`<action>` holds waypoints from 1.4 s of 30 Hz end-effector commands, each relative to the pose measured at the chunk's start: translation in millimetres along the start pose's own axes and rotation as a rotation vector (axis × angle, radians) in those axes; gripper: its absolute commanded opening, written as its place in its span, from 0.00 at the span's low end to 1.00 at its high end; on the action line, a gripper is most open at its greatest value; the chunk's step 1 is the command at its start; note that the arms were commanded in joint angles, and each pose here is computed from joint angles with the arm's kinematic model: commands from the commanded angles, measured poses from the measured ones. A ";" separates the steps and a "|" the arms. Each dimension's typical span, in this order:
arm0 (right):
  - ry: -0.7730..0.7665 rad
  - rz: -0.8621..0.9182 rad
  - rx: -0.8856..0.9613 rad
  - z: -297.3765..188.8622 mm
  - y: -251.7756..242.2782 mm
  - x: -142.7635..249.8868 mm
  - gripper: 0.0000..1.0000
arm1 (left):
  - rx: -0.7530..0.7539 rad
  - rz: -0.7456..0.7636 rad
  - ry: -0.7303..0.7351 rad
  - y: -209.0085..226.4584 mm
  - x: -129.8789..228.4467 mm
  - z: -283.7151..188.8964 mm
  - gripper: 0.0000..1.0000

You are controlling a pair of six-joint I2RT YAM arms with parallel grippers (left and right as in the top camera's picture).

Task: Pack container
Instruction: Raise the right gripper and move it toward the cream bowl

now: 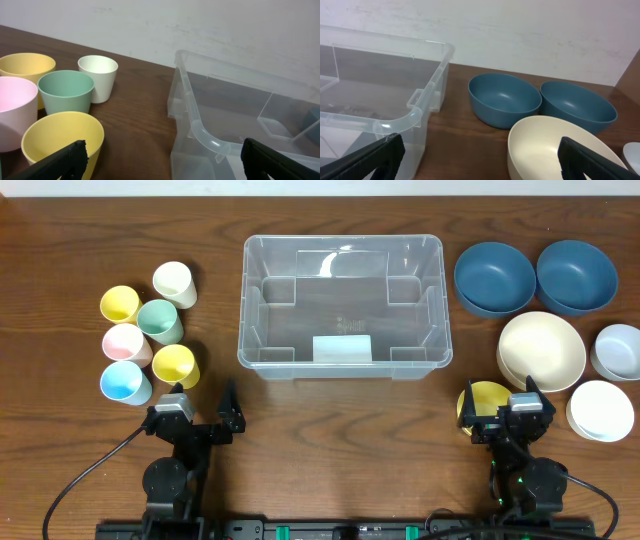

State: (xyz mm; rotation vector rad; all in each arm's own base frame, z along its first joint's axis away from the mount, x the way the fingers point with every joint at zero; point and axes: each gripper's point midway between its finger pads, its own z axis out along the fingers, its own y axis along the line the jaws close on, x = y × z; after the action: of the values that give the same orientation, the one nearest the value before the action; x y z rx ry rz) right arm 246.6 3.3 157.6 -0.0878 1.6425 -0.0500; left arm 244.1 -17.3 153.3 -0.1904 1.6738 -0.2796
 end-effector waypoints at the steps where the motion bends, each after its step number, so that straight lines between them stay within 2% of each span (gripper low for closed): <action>1: -0.001 -0.010 0.002 -0.3 -0.6 0.5 0.99 | -0.016 0.012 0.044 5.4 15.2 1.1 0.98; 34: -0.001 -0.012 0.004 -0.3 -1.1 0.4 0.99 | -0.016 0.012 0.044 5.5 15.2 1.1 0.98; 38: 0.005 -0.043 0.110 -1.3 -19.3 0.6 0.99 | -0.016 0.012 0.044 5.4 15.2 1.1 0.98; 42: -0.038 -0.022 0.103 -4.4 -18.9 -18.1 0.99 | -0.016 0.012 0.044 5.4 15.2 1.1 0.98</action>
State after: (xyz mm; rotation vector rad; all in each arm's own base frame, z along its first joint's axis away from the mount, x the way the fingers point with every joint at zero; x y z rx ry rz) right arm 246.5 -8.2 158.8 -0.0564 1.6404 -0.1239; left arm 244.1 -17.3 153.3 -0.1901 1.6738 -0.2794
